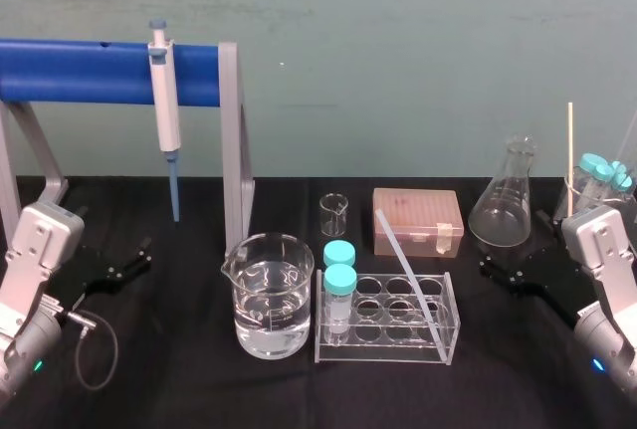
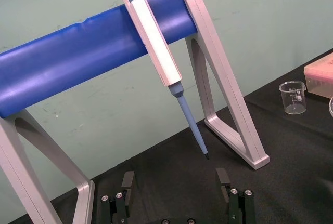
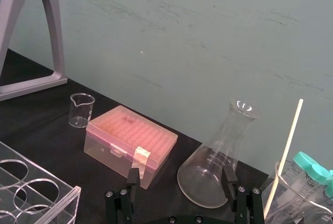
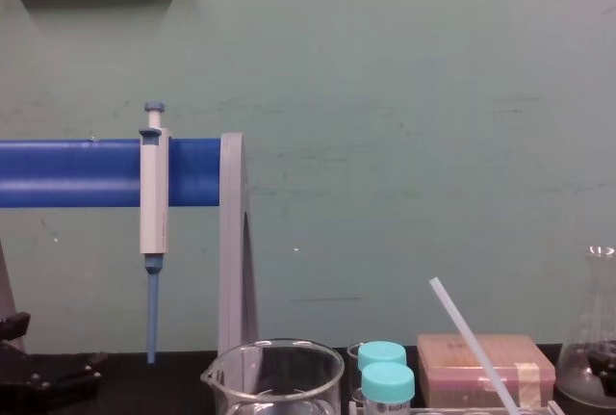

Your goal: Pick up the stirring rod with one hand, then place it down.

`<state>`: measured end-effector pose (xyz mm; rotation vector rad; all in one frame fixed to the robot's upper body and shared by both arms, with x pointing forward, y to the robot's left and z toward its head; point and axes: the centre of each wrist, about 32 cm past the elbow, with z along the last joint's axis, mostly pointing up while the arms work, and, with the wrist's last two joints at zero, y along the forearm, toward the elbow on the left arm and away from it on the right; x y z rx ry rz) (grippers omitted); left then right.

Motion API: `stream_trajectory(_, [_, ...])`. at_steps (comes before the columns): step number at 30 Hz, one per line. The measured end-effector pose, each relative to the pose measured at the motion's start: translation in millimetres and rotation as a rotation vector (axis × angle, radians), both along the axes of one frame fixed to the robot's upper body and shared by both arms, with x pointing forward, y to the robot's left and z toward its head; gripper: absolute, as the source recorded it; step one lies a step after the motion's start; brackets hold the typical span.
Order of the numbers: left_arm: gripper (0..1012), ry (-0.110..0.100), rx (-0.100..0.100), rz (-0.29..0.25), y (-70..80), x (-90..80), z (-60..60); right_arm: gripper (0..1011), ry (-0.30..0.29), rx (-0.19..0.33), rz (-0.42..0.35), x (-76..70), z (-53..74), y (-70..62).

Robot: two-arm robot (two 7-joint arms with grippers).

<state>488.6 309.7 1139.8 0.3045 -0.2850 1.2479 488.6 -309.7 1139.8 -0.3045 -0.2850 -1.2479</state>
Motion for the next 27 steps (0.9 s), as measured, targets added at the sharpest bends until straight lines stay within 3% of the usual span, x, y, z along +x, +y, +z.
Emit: stream_trajectory(27, [1000, 0.0, 0.0, 0.0, 0.0, 0.0, 0.0, 1002, 0.0, 0.0, 0.0, 0.0, 0.0, 0.0])
